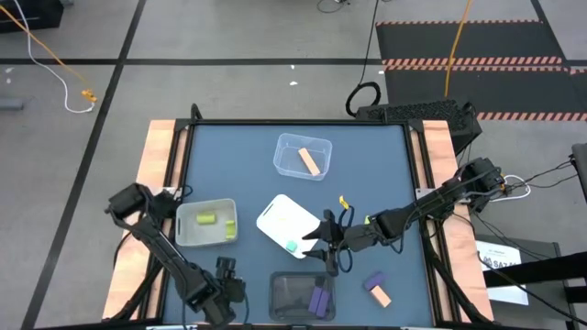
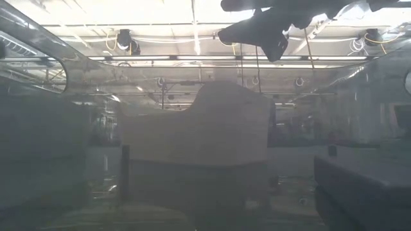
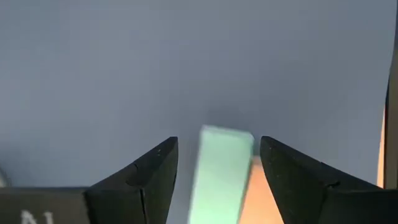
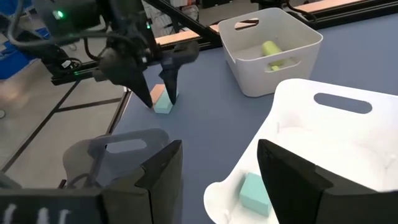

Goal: Sort & place blocks by color
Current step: Put the left blue block into the white bin

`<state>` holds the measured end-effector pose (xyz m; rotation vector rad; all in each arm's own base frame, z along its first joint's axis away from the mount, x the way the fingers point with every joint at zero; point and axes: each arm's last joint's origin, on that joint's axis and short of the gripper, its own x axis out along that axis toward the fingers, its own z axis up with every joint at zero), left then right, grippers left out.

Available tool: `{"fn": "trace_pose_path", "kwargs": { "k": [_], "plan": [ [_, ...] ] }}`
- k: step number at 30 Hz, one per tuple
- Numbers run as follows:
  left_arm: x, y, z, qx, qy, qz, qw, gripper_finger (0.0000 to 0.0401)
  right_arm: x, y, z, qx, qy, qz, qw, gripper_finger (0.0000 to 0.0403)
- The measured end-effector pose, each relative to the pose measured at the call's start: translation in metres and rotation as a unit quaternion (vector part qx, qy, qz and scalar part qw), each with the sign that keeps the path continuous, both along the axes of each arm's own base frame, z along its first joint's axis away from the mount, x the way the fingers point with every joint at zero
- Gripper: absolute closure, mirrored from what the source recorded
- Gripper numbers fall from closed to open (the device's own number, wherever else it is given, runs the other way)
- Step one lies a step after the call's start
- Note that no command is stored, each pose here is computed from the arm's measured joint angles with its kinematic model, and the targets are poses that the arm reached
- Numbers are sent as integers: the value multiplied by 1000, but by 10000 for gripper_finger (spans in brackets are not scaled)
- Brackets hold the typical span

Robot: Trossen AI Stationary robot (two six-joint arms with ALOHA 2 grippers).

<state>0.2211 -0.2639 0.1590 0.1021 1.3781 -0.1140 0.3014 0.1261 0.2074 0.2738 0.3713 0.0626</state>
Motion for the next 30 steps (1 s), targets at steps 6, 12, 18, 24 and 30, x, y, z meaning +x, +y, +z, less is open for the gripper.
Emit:
{"fn": "trace_pose_path", "kwargs": {
  "k": [6,12,18,24,30],
  "plan": [
    [-1,-2,-10,12,16,-10,1000,176,0,0,0,0,-1,0,1000,202],
    [3,4,-13,40,6,21,999,178,0,0,1,0,-3,0,1000,202],
    [12,7,-13,32,-9,5,999,252,0,0,1,1,-3,0,1000,202],
    [19,11,-13,27,-10,-6,1000,385,0,0,1,1,-3,0,1000,202],
    [25,18,-7,11,-9,8,1000,398,0,0,1,1,-3,0,1000,202]
  ]
}}
